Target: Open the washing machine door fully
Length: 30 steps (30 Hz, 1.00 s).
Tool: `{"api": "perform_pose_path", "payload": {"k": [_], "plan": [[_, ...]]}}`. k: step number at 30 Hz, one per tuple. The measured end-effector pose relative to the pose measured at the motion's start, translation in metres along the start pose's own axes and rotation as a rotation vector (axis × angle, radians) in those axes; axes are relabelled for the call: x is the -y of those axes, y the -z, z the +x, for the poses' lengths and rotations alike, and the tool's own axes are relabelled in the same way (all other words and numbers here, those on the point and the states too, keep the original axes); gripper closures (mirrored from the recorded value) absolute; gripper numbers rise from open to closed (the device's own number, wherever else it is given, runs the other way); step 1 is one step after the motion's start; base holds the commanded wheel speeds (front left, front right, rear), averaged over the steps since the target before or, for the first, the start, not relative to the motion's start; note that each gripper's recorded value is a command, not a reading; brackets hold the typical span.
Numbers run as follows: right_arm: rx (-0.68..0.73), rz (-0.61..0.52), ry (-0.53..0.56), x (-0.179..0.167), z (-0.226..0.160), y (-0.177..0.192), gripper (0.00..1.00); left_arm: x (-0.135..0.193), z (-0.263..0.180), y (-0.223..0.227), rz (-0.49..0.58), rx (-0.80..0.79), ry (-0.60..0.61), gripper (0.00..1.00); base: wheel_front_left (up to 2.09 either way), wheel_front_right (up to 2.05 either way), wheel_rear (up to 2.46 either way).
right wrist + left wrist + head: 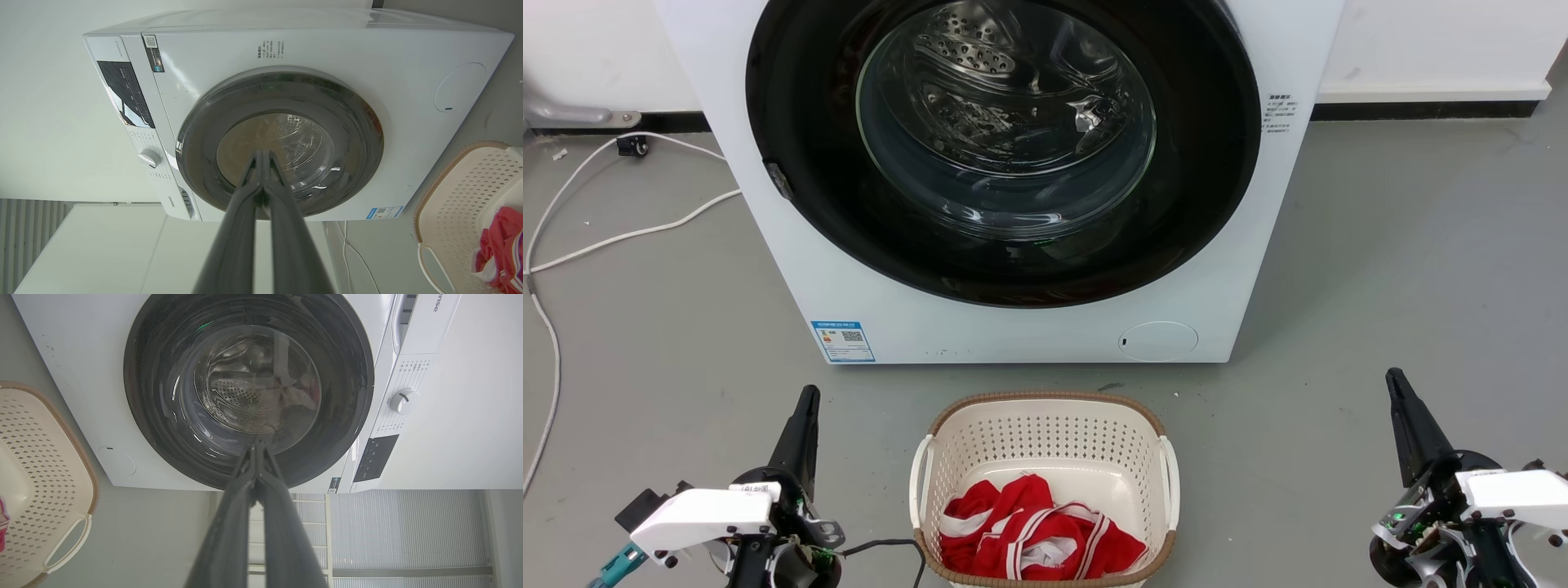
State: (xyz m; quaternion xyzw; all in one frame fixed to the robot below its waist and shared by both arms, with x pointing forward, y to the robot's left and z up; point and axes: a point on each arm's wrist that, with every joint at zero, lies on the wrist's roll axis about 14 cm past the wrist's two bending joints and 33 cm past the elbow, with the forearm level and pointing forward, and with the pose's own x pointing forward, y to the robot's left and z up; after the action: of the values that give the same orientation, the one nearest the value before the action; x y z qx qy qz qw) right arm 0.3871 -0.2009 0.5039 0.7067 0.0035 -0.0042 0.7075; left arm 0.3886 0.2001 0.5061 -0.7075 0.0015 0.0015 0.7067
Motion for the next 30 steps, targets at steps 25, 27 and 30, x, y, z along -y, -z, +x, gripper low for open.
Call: {"api": "perform_pose_path", "payload": {"k": [25, 27, 30], "plan": [[0.031, -0.035, 0.030, 0.010, -0.008, -0.001, 0.00, -0.011, -0.006, 0.002, 0.042, 0.025, -0.032, 0.00, 0.00, 0.00, 0.00], [0.036, -0.056, 0.025, 0.008, -0.008, -0.001, 0.00, -0.007, -0.006, 0.001, 0.063, 0.031, -0.023, 0.00, 0.00, 0.00, 0.00], [0.039, -0.146, 0.003, 0.001, -0.007, 0.000, 0.00, 0.002, -0.005, -0.002, 0.132, 0.047, 0.003, 0.00, 0.00, 0.00, 0.00]]}}
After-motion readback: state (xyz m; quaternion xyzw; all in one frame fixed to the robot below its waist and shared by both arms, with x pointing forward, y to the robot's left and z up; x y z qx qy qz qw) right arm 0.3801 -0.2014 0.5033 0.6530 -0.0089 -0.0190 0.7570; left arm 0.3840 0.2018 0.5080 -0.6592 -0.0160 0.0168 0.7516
